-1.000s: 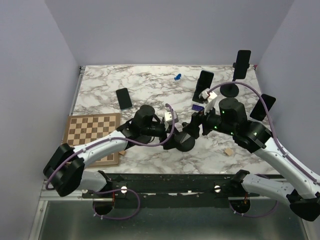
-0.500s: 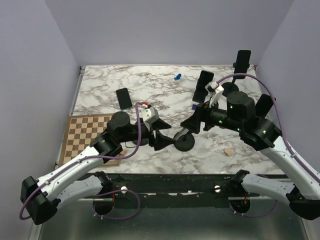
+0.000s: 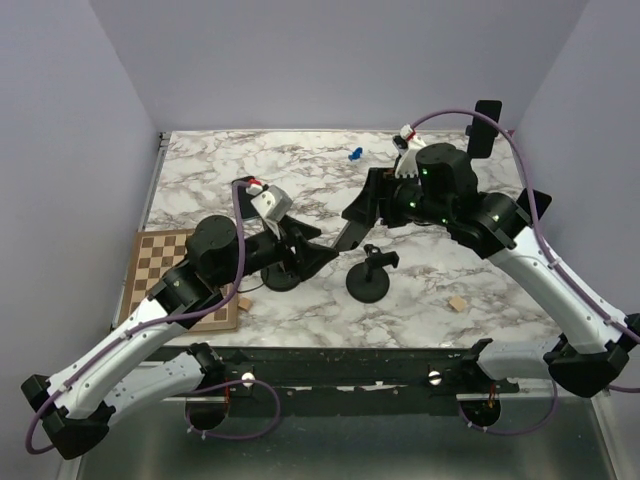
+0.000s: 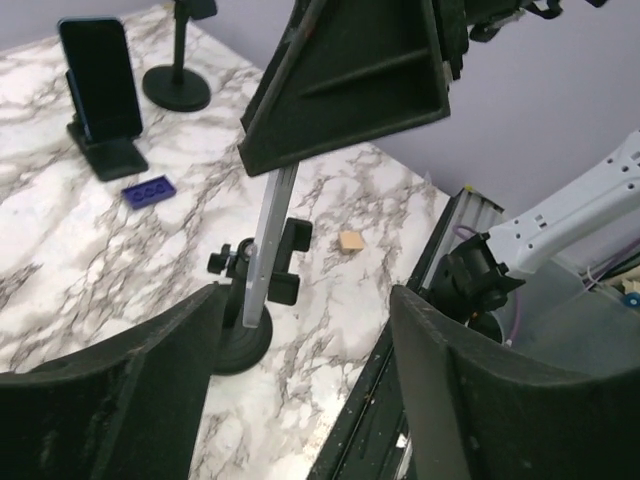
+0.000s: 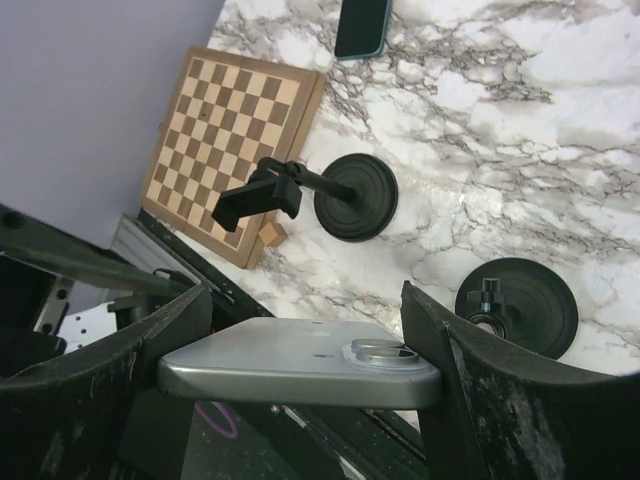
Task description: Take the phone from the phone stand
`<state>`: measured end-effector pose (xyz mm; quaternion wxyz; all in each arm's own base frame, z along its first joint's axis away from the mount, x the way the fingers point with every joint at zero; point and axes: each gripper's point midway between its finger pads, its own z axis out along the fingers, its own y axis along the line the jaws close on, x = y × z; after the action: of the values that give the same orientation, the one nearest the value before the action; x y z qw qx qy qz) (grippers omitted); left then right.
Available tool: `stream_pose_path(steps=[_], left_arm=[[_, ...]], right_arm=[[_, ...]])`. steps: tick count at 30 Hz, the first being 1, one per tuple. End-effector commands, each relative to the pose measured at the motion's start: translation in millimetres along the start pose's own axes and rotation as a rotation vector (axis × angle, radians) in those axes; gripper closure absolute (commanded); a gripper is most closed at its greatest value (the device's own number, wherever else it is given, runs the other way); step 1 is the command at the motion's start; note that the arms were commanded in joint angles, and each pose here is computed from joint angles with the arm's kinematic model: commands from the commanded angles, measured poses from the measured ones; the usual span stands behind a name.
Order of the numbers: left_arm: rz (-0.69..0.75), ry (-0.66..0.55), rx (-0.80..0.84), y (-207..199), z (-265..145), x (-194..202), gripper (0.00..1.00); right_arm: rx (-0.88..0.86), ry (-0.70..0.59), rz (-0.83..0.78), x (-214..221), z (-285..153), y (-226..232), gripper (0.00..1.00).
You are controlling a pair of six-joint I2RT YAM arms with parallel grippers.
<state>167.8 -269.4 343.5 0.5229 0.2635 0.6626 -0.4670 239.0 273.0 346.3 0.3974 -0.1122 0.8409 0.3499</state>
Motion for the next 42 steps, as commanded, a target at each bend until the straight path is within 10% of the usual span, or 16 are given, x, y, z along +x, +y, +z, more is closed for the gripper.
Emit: stream_pose_path(steps=[1,7,27,36,42], left_arm=[[0.008,0.082,-0.163,28,7,-3,0.30],[0.048,0.149,-0.122,27,25,-4,0.33],[0.074,0.203,-0.066,28,54,0,1.00],[-0.020,0.125,-0.164,47,41,-20,1.00],[-0.102,0.070,-0.132,55,29,-34,1.00]], right_arm=[[-0.001,-0.014,0.057,-12,0,10,0.99],[-0.022,0.019,0.093,-13,9,17,0.99],[-0.112,0.057,0.116,-6,20,32,0.99],[-0.025,-0.024,0.076,-19,12,16,0.01],[0.016,-0.128,0.069,-41,-2,12,0.00]])
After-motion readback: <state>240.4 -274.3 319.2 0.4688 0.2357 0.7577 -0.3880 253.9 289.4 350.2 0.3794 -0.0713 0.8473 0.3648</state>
